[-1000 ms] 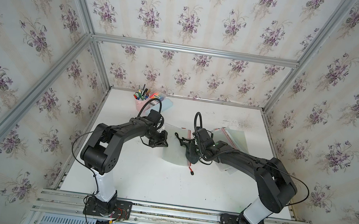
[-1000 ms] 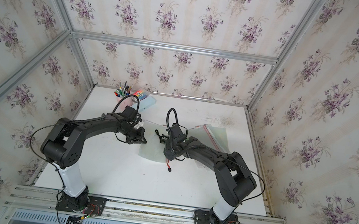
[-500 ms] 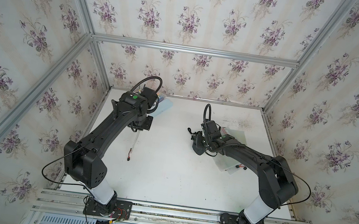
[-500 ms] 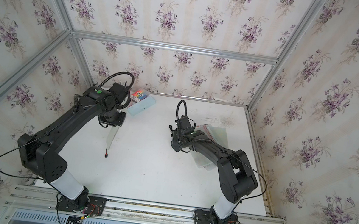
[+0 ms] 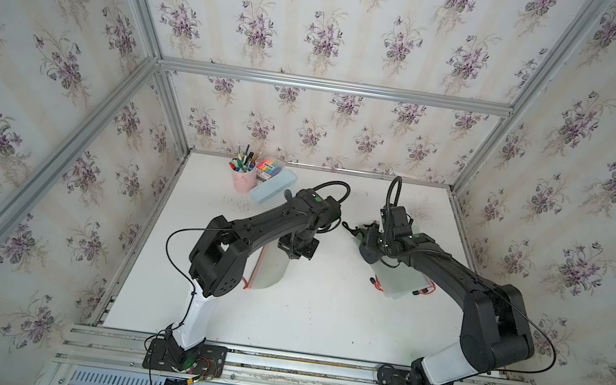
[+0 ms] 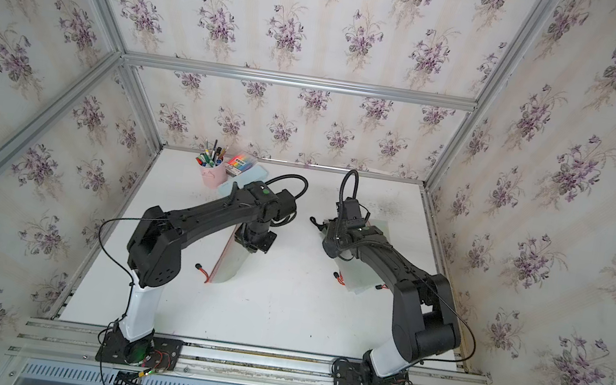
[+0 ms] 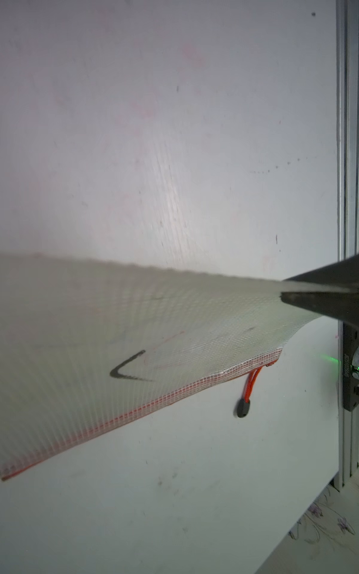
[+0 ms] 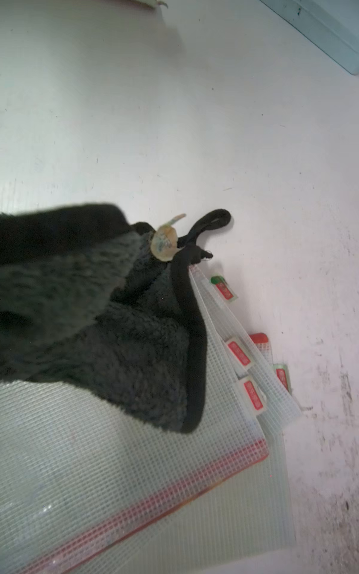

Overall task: Wipe the document bag
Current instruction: Adjust the document bag at the center of the board.

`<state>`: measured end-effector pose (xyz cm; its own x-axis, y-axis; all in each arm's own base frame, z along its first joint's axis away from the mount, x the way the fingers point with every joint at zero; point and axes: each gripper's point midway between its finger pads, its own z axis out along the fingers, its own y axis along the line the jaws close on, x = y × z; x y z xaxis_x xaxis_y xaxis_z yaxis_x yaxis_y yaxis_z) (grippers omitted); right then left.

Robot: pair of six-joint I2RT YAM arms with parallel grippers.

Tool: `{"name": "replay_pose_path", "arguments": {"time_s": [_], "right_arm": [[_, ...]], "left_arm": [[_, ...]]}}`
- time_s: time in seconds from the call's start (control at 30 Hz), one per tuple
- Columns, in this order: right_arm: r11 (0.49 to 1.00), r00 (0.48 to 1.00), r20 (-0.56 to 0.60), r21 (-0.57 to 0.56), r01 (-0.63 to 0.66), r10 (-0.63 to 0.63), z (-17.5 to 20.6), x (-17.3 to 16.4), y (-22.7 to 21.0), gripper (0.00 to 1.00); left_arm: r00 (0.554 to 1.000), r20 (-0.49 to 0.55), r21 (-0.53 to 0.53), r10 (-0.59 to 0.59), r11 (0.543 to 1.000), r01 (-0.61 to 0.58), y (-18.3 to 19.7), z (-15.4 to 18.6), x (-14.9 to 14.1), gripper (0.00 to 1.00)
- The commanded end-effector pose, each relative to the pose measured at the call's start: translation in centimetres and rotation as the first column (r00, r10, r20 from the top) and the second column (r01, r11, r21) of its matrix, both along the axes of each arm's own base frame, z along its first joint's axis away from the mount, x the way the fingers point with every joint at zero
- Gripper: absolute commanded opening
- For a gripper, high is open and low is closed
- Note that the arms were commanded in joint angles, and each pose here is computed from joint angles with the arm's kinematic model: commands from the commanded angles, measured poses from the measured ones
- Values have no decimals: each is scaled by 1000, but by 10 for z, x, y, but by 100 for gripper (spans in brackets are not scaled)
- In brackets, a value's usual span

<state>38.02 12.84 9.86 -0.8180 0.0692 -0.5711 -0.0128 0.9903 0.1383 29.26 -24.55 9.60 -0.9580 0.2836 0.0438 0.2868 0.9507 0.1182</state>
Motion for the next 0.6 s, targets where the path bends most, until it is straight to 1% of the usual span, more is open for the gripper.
{"name": "replay_pose_path", "arguments": {"time_s": [0.0,0.03,0.1,0.13,0.17,0.2,0.23,0.27,0.3,0.37,0.43,0.5,0.57], "right_arm": [[1000,1000,29,0,-3,3,9,1,-3,27],[1000,999,36,15,-11,11,12,2,-1,27],[998,999,41,51,-29,27,16,3,6,27],[997,998,42,73,-39,36,18,3,11,27],[995,998,41,91,-49,45,20,2,15,27],[993,998,43,103,-53,49,22,2,18,27],[993,997,50,105,-60,55,24,1,20,27],[994,997,59,92,-63,57,27,0,21,27],[995,996,67,77,-65,60,29,-2,23,27],[995,995,80,73,-73,67,35,-5,28,27],[992,991,95,72,-106,99,40,-8,43,27],[987,984,101,53,-154,148,40,-13,65,27],[972,971,80,51,-228,224,32,-23,100,27]], "left_arm": [[998,-63,-139,17,990,-25,-46,-11,-8,16],[997,-81,-185,17,982,-32,-57,-15,-7,20],[996,-94,-272,9,962,-34,-78,-18,-1,41],[997,-83,-304,10,952,-35,-84,-17,5,53],[998,-69,-328,12,944,-34,-86,-13,11,65],[998,-59,-339,21,940,-40,-84,-10,15,74],[998,-42,-353,36,934,-48,-79,-6,20,83],[998,-27,-376,52,925,-58,-73,-1,25,89],[998,-25,-397,64,915,-69,-66,1,26,93],[993,-17,-444,119,889,-114,-44,6,33,95],[984,-23,-461,174,872,-165,-18,6,39,96],[974,-37,-449,222,867,-215,8,-3,43,95],[961,-91,-462,262,844,-273,27,-15,41,92]]}}
